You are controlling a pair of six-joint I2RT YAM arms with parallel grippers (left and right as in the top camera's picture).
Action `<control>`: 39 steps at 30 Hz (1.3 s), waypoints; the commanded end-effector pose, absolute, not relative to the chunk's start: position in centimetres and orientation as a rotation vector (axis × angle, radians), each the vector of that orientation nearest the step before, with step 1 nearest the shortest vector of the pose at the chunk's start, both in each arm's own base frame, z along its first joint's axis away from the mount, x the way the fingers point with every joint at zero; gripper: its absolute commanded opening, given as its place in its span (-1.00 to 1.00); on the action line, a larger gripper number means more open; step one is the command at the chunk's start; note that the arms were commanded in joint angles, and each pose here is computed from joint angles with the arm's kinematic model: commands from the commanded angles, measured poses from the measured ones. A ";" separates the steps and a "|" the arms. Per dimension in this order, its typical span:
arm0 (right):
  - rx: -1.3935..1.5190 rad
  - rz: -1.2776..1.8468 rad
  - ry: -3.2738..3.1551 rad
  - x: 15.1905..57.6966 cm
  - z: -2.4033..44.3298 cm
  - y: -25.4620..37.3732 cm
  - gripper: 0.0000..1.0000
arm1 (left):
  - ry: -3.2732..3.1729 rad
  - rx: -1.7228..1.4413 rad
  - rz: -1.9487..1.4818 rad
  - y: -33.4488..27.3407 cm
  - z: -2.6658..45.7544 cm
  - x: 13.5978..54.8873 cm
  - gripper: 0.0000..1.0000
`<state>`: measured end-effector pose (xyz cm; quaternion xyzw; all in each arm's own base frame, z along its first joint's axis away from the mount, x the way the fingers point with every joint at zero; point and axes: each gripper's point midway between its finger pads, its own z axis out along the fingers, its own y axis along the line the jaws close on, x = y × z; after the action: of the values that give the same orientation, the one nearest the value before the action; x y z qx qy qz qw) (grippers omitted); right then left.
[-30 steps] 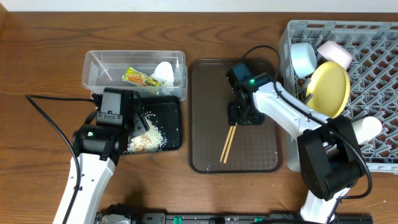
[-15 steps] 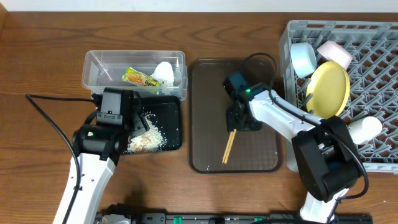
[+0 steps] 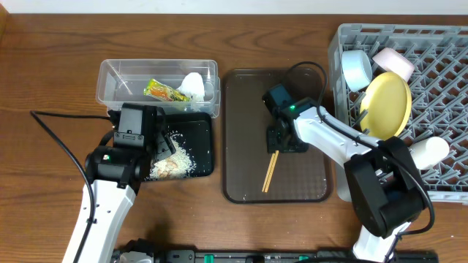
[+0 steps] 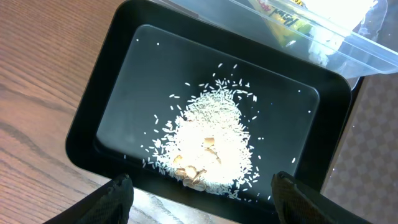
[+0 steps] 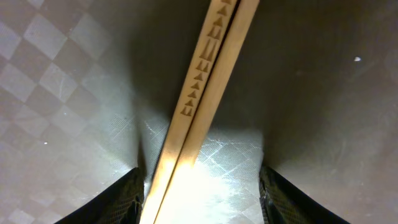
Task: Sort waste into correct bins and load items into the dishwasher rack
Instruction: 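Move the right gripper to the chopsticks and grasp one, then carry the chopstick to the rack and drop it in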
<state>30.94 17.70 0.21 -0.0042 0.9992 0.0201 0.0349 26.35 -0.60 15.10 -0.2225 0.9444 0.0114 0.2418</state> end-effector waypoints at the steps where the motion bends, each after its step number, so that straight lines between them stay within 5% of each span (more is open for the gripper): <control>1: -0.016 0.138 2.978 32.7 3.4 18.3 0.17 | 2.569 -0.632 0.049 -0.2 15.4 26.4 0.48; 7: -0.002 0.108 2.932 33.0 5.1 17.4 0.14 | 2.569 -0.632 0.050 -0.2 15.4 26.4 0.48; 35: 0.037 0.028 3.029 29.1 -1.3 16.0 0.07 | 2.569 -0.632 0.050 -0.2 15.4 26.4 0.48; 39: 0.056 0.046 3.033 29.3 -1.3 15.8 -0.42 | 2.569 -0.632 0.049 -0.2 15.4 26.4 0.48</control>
<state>30.42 16.16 -0.10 0.0058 0.9967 0.0117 0.0797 26.32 -0.59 15.08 -0.2225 0.9446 0.0117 0.2411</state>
